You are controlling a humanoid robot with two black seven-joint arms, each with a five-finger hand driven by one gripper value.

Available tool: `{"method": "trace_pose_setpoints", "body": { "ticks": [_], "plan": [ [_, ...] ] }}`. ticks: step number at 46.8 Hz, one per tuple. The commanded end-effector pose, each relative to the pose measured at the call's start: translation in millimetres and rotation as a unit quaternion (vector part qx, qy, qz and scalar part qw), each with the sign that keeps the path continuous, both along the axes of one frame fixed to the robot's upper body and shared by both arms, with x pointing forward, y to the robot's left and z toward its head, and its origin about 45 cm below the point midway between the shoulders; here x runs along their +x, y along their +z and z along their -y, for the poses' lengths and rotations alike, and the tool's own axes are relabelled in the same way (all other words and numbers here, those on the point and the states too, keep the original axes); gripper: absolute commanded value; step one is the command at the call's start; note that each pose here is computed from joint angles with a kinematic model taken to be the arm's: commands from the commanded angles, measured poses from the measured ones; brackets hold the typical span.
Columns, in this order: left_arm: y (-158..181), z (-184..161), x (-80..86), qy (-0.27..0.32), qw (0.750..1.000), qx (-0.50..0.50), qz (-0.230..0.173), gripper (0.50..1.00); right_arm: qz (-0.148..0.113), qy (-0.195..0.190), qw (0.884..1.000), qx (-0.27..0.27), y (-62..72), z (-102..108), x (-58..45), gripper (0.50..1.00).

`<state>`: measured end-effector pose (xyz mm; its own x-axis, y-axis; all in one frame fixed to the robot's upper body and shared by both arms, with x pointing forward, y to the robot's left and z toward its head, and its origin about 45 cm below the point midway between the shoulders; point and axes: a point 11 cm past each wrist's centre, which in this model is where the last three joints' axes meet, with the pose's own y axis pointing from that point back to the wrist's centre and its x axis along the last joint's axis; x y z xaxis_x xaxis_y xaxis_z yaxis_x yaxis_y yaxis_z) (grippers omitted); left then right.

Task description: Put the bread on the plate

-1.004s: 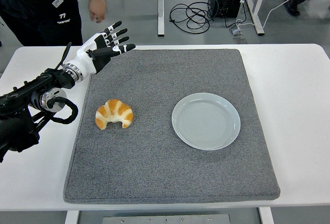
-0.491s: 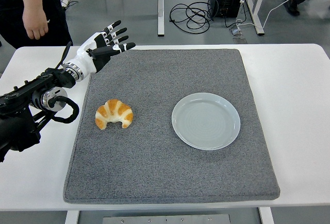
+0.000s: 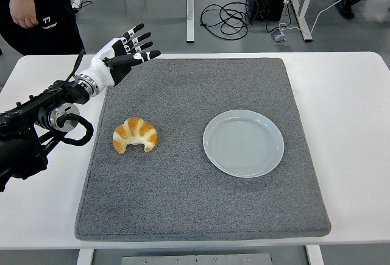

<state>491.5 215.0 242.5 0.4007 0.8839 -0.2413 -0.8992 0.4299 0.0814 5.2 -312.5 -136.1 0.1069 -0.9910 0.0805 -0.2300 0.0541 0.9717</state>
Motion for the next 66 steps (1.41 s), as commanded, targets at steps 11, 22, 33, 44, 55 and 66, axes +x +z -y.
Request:
{"method": "trace_pose_setpoints", "body": {
  "ticks": [11, 22, 33, 44, 55, 66],
  "plan": [
    [1.7, -2.1, 0.8, 0.002, 1.000, 0.001, 0.002, 0.972, 0.001, 0.000, 1.000, 0.000, 0.1, 0.0, 1.4, 1.000],
    [6.7, -5.4, 2.3, 0.003, 1.000, 0.003, 0.007, 0.972, 0.001, 0.000, 1.000, 0.000, 0.1, 0.0, 1.4, 1.000],
    [28.5, -11.8, 4.1, -0.008, 0.999, 0.019, 0.027, 0.972, 0.001, 0.000, 1.000, 0.000, 0.1, 0.0, 1.4, 1.000],
    [77.8, -13.7, -9.3, -0.070, 0.989, 0.095, 0.093, 0.971, 0.001, 0.000, 1.000, 0.000, 0.1, 0.0, 1.4, 1.000],
    [128.6, -14.8, -6.0, -0.107, 0.949, 0.235, 0.178, 0.969, 0.001, 0.000, 1.000, 0.000, 0.1, 0.0, 1.3, 1.000],
    [153.1, 0.4, -12.9, -0.164, 0.910, 0.325, 0.199, 0.969, 0.001, 0.000, 1.000, 0.000, 0.1, 0.0, 1.3, 1.000]
  ]
}}
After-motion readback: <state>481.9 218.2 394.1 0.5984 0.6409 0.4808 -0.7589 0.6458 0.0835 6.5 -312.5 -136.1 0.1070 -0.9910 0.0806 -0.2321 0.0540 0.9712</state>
